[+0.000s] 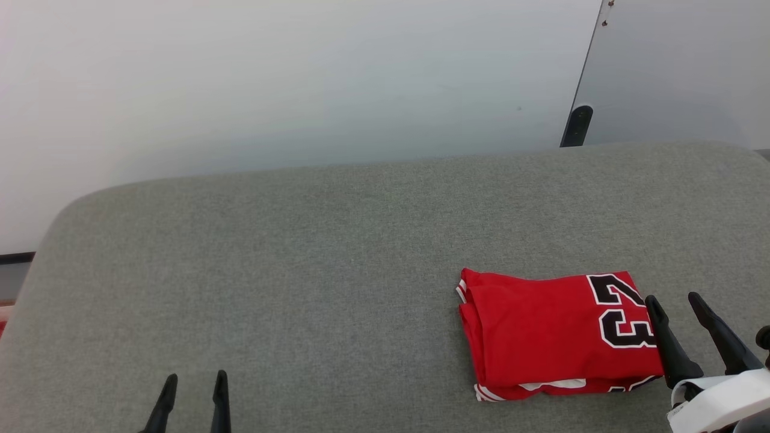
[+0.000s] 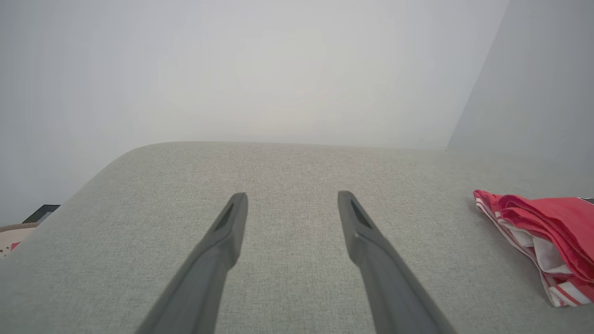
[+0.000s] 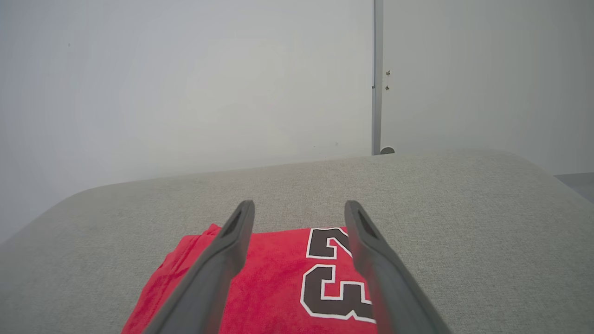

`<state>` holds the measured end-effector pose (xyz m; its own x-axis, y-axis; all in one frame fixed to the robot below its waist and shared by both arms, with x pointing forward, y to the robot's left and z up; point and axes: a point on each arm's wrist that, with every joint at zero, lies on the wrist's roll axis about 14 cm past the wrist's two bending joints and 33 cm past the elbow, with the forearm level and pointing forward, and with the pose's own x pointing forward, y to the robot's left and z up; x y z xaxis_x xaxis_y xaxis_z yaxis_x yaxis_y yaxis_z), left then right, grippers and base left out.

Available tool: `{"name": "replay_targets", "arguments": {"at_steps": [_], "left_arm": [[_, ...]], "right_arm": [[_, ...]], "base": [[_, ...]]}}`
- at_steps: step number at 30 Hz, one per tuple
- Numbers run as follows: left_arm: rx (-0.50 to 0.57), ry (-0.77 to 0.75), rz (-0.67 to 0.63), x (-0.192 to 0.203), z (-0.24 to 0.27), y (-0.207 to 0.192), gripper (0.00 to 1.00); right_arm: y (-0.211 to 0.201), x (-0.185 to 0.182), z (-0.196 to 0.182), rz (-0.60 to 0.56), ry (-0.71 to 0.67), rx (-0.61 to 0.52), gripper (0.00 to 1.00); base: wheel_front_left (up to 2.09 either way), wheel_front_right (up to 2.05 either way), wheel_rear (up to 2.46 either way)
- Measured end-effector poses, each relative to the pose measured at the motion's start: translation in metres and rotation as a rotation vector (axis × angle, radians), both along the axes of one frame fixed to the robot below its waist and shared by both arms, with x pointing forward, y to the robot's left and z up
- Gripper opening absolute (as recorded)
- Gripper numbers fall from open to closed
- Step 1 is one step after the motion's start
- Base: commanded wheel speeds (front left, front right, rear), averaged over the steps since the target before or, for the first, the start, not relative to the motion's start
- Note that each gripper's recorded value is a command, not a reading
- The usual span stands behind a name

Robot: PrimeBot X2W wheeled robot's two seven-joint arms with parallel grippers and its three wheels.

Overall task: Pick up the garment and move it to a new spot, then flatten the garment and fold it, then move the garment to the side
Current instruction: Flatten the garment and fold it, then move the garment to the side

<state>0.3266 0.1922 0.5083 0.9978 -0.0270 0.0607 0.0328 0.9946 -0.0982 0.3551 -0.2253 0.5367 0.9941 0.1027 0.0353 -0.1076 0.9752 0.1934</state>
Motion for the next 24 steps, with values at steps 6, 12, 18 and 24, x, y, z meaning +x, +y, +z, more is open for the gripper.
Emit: {"name": "replay_targets", "arguments": {"at_steps": [6, 12, 18, 24], "left_arm": [[-0.002, -0.001, -0.003, 0.0, 0.001, -0.002, 1.0], [-0.004, 0.003, -0.003, -0.002, 0.0, -0.003, 1.0], [-0.007, 0.01, -0.009, -0.001, -0.002, -0.006, 1.0], [-0.012, 0.022, -0.029, 0.005, -0.004, -0.012, 1.0]], "right_arm": [[0.001, 0.0, 0.0, 0.004, 0.005, -0.002, 1.0], [0.003, 0.001, 0.0, 0.007, 0.004, 0.0, 1.0], [-0.004, 0.008, 0.009, 0.006, 0.004, -0.044, 1.0], [-0.023, 0.016, -0.024, 0.05, 0.321, -0.188, 1.0]], "base": [[0.0, 0.0, 0.0], [0.0, 0.0, 0.0], [0.0, 0.0, 0.0], [0.0, 0.0, 0.0]]}}
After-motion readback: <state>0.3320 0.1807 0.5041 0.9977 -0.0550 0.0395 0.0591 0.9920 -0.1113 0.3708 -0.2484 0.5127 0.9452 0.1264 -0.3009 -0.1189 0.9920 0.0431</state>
